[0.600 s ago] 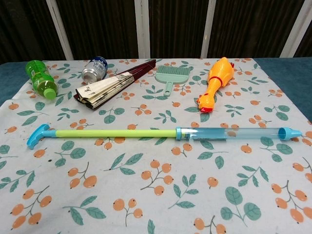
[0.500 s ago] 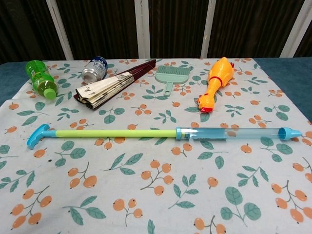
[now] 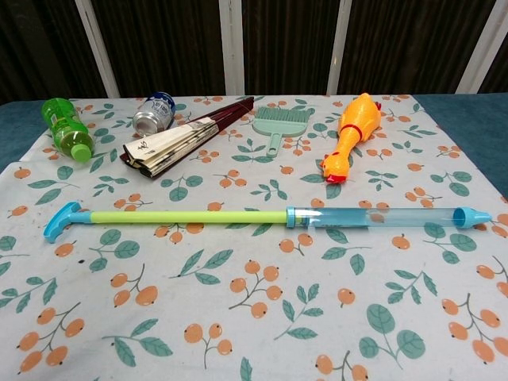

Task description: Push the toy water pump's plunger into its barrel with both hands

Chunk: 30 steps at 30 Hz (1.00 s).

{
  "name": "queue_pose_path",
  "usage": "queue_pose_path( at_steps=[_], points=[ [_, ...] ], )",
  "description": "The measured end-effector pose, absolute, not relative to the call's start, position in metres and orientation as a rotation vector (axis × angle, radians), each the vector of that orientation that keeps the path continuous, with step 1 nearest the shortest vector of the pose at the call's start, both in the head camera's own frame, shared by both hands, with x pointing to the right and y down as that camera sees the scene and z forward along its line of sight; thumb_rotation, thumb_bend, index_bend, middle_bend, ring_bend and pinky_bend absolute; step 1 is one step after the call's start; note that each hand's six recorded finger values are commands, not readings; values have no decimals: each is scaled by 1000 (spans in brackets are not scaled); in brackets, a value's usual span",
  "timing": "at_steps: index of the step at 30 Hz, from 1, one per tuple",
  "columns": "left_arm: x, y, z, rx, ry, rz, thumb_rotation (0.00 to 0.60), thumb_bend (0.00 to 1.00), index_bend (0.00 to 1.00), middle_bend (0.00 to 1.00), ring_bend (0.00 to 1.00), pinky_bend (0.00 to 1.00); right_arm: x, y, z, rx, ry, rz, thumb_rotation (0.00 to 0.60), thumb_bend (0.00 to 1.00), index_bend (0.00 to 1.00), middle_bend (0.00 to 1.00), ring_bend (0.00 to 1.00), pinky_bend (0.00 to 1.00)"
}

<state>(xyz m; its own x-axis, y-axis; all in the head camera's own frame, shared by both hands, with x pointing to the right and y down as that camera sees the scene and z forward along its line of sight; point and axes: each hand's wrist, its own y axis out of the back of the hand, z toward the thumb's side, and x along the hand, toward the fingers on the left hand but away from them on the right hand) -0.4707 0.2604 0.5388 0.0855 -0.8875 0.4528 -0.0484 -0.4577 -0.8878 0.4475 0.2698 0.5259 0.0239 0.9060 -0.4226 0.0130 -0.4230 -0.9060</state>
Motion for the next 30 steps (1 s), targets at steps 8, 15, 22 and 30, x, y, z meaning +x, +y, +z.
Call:
queue_pose_path(
  at_steps=[8, 15, 22, 30],
  points=[
    [-472, 261, 542, -1649, 930, -1506, 600, 15, 0, 0, 0, 0, 449, 270, 526, -1557, -979, 1502, 600, 318, 0, 0, 0, 0],
    [-464, 247, 547, -1656, 916, -1502, 600, 71, 12, 0, 0, 0, 448, 270, 526, -1556, -972, 1490, 600, 318, 0, 0, 0, 0],
    [-436, 218, 558, -1646, 817, -1458, 600, 162, 239, 61, 0, 43, 448, 270, 526, -1567, -977, 1490, 600, 318, 0, 0, 0, 0],
    [-387, 183, 586, -1687, 745, -1456, 600, 245, 395, 117, 0, 84, 449, 270, 527, -1569, -980, 1496, 600, 318, 0, 0, 0, 0]
  ],
)
